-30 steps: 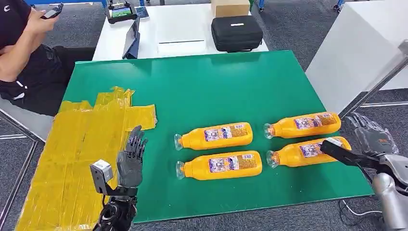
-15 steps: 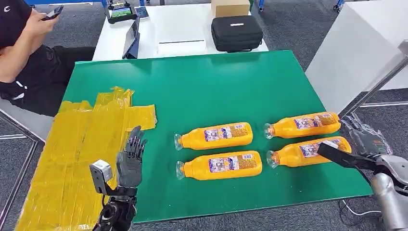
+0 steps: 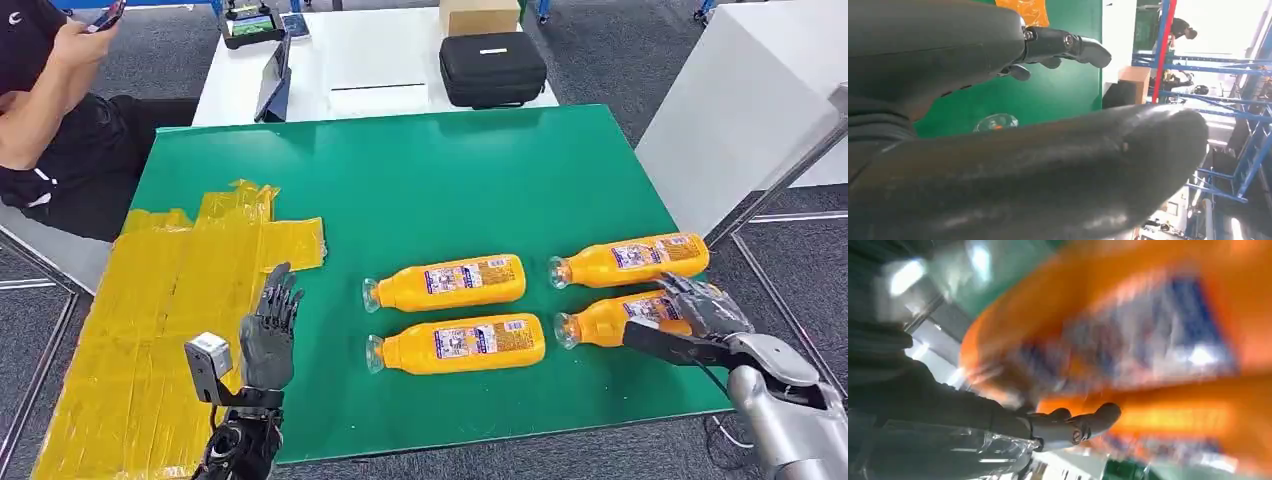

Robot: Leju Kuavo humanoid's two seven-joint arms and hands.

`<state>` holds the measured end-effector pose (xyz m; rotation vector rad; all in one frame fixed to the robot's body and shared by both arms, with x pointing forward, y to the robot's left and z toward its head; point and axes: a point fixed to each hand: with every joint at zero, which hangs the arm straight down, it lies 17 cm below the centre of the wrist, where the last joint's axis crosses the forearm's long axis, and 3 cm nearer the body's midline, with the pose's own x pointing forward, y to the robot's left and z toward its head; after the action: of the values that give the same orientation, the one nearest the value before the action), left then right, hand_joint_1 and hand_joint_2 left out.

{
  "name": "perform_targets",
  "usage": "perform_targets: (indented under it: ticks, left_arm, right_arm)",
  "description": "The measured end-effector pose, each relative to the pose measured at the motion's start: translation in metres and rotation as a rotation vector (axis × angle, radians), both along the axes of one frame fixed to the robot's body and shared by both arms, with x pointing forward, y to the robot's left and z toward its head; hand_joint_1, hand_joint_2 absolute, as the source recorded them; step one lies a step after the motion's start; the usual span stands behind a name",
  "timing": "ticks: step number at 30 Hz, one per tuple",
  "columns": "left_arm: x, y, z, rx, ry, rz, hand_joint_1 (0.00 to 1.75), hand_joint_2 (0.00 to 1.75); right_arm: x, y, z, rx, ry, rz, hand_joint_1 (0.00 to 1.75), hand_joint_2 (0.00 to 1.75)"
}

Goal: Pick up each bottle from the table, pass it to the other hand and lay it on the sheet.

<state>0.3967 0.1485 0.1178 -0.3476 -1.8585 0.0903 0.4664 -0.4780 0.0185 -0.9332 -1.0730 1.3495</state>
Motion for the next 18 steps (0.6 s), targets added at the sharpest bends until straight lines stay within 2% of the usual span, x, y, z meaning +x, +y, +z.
perform_targets:
  ticks: [18]
  left_arm:
    - [0.011, -0.004, 0.005, 0.004, -0.001, -0.016, 0.0, 0.0]
  right_arm:
    - [-0.003, 0.0, -0.042, 0.043, 0.123, -0.06, 0.0, 1.75]
